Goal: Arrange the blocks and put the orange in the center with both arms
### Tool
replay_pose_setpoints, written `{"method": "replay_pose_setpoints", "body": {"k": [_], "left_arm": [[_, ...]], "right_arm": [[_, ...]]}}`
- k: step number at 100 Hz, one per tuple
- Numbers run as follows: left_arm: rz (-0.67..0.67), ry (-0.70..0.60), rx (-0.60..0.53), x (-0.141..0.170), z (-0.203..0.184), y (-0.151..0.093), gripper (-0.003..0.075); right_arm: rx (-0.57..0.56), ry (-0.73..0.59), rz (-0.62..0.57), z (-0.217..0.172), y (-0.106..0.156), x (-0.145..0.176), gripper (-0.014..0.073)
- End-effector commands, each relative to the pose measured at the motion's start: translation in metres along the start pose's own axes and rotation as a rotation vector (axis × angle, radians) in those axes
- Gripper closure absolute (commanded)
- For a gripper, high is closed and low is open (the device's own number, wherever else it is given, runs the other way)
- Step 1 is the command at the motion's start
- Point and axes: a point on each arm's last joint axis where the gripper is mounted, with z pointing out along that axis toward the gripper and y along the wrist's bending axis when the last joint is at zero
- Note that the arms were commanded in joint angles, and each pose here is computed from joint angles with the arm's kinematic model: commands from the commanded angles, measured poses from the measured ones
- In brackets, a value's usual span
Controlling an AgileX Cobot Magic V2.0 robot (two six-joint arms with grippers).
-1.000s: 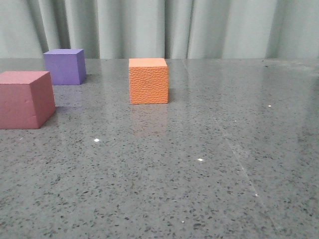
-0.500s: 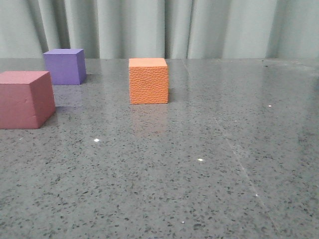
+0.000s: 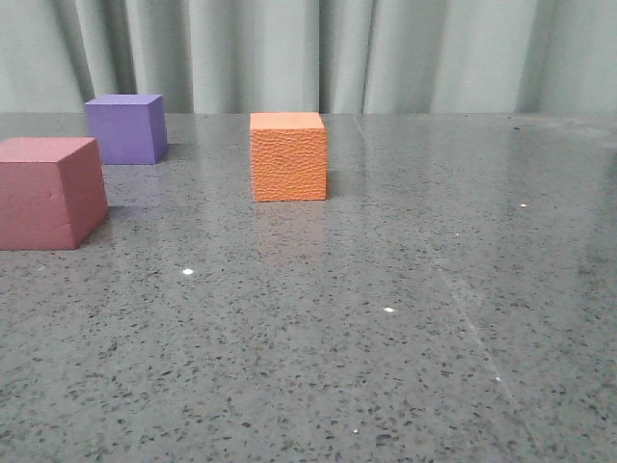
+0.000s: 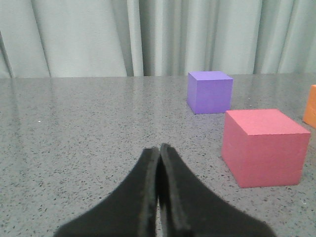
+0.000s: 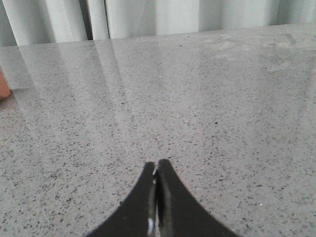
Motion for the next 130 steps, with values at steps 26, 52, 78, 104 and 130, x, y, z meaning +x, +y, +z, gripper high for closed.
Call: {"method": "replay_pose_setpoints", "body": {"k": [26,52,78,104,130], "left_arm": [[-0.002,-0.049,0.015,0.01,0.0,-0.001,0.0739],[-0.002,-0.049,0.015,0.01,0.0,-0.001,0.0739],[-0.002,-0.053,0.016,0.01,0.0,-0.001,0.0739],[-0.087,-0.126,0.021,-0.02,-0.005,-0.002,0.0739],[-0.118,0.002,-0.012,-0.078,-0.005,0.0,0.0739]], "right_arm": [[-0.018,-0.119,-0.01,-0.003,0.002,-0.013,0.0715],[-0.018,-0.119,-0.01,-0.003,0.002,-0.013,0.0715],[-0.018,-0.119,-0.01,-0.003,0.002,-0.013,0.0715],[-0.018,-0.119,-0.01,-0.003,0.002,-0.013,0.0715],[-0.018,-0.119,-0.01,-0.003,0.002,-0.013,0.0715]]}}
